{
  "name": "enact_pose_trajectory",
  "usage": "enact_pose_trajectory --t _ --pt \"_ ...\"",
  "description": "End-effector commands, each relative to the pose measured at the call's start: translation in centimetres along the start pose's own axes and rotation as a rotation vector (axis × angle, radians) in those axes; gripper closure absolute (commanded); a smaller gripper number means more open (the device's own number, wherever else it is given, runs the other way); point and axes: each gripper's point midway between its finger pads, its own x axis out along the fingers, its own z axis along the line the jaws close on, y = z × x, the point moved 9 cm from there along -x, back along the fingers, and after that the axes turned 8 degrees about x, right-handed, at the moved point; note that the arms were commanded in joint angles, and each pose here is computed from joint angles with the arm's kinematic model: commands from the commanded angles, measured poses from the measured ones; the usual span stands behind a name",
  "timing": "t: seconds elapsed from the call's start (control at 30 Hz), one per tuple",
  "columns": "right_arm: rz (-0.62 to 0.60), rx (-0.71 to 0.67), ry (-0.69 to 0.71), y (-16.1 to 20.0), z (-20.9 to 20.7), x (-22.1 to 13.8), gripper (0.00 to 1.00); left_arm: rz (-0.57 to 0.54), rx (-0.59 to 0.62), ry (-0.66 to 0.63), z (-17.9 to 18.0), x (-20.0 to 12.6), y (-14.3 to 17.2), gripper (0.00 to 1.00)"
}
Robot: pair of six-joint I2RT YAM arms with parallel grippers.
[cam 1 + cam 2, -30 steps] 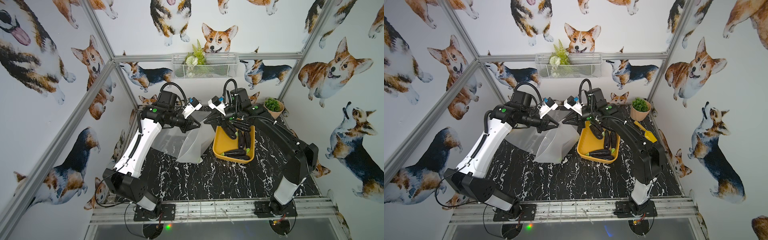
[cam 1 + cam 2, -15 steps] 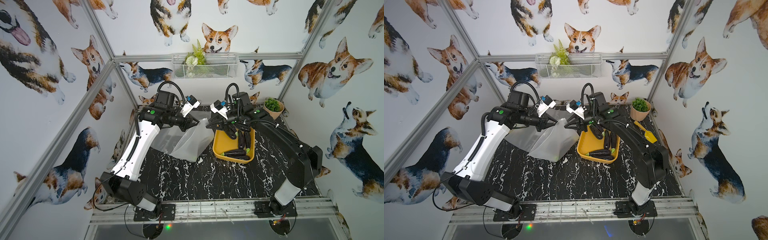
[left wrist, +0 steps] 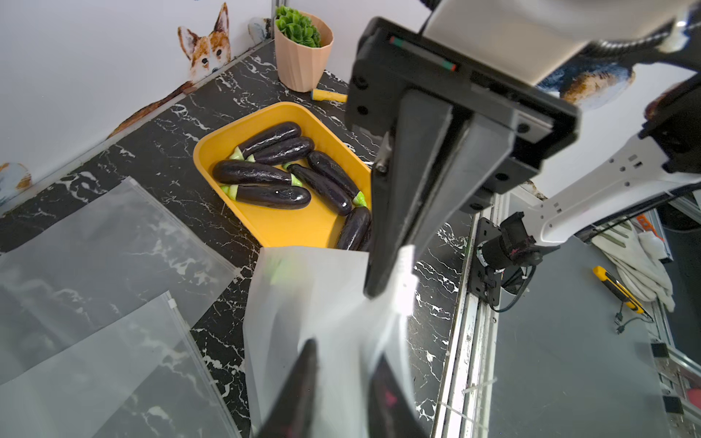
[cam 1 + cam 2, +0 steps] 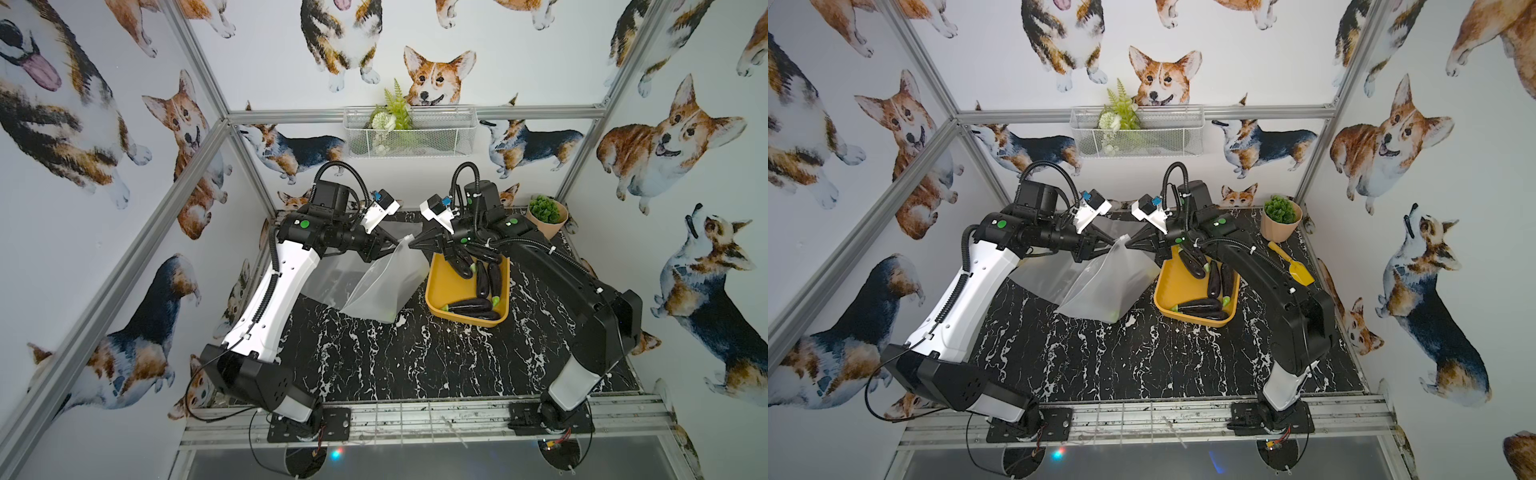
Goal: Place the eggplant in a zip-top bag and seal the zipper
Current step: Adjust the zipper food storage bag at the center of the board.
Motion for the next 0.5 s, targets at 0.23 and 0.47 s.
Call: enact_pose_trajectory --t 0.23,0.47 --pt "0.022 0.060 0.011 0.7 -0.2 0.1 1.00 -0.229 0.027 -0.050 -0.9 -2.5 -3.6 0.50" --pt "0.020 0.072 0.012 0.5 -0.3 0.4 1.00 -0.143 0.045 -0.031 -1.2 0.3 -2.4 0.46"
